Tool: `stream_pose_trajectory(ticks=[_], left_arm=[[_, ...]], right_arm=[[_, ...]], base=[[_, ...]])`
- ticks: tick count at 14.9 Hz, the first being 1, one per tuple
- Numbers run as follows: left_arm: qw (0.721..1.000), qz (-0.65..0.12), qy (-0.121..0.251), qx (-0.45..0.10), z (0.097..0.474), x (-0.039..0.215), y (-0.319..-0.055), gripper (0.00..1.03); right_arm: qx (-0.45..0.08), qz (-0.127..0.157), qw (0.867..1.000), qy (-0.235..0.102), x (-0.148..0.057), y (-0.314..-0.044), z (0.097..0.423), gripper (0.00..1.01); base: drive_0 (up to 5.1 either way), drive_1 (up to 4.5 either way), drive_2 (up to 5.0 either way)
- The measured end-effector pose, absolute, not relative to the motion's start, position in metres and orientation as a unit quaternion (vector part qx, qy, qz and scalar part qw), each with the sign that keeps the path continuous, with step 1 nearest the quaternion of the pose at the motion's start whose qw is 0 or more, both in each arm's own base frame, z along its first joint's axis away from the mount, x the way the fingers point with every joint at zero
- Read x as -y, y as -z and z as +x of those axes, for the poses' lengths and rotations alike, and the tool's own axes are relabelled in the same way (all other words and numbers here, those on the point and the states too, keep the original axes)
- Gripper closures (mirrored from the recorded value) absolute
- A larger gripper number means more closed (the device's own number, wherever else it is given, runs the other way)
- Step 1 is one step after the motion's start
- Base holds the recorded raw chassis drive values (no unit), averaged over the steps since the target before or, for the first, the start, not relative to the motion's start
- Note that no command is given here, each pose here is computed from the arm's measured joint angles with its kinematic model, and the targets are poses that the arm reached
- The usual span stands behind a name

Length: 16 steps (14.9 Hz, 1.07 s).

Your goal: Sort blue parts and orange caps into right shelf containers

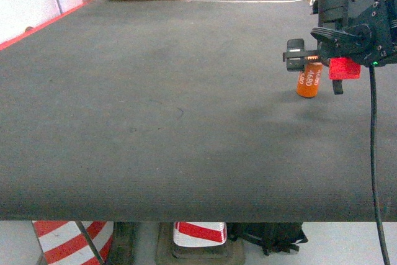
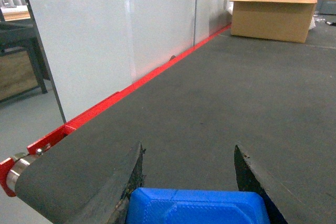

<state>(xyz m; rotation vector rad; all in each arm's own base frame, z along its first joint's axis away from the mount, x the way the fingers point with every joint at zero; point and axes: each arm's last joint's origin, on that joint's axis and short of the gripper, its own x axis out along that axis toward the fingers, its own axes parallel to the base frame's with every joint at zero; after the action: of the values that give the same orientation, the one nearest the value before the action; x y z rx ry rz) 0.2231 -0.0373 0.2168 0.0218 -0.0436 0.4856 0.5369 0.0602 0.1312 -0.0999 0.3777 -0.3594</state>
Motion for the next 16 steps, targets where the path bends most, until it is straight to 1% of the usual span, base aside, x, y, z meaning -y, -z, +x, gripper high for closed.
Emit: stream_pose_trajectory(ticks=[3,9,14,15,16], left_arm=[[0.97,0.011,-0.241,0.022,0.223,0.037,-0.217,0.62],[0.97,0.011,-0.241,0.022,0.223,0.037,-0.217,0.62],[0.97,0.011,-0.241,0.022,0.223,0.037,-0.217,0.62],[0.97,0.011,-0.241,0.022,0.223,0.037,-0.217,0.62],[0.97,0.011,-0.241,0.021,0.223,0.037,-0.217,0.62]], right_arm=[[-0.186,-0.049,0.965,0.177,-0.061,-0.131,0.545,0.03],[-0.185,-0.045,0.966,0.176,-0.063,-0.13,0.549,0.03],[-0.183,-0.037,0.967,0.175,-0.065,-0.125,0.54,0.03],[-0.193,-0.04,0.965,0.174,-0.065,-0.122,0.535,0.03],[-0.205,-0.045,0.963,0.172,-0.066,-0.113,0.529,0.03]], base=[[0.0,0.0,0.0],[0.0,0.0,0.0],[0.0,0.0,0.0],[0.0,0.0,0.0],[0.0,0.0,0.0]])
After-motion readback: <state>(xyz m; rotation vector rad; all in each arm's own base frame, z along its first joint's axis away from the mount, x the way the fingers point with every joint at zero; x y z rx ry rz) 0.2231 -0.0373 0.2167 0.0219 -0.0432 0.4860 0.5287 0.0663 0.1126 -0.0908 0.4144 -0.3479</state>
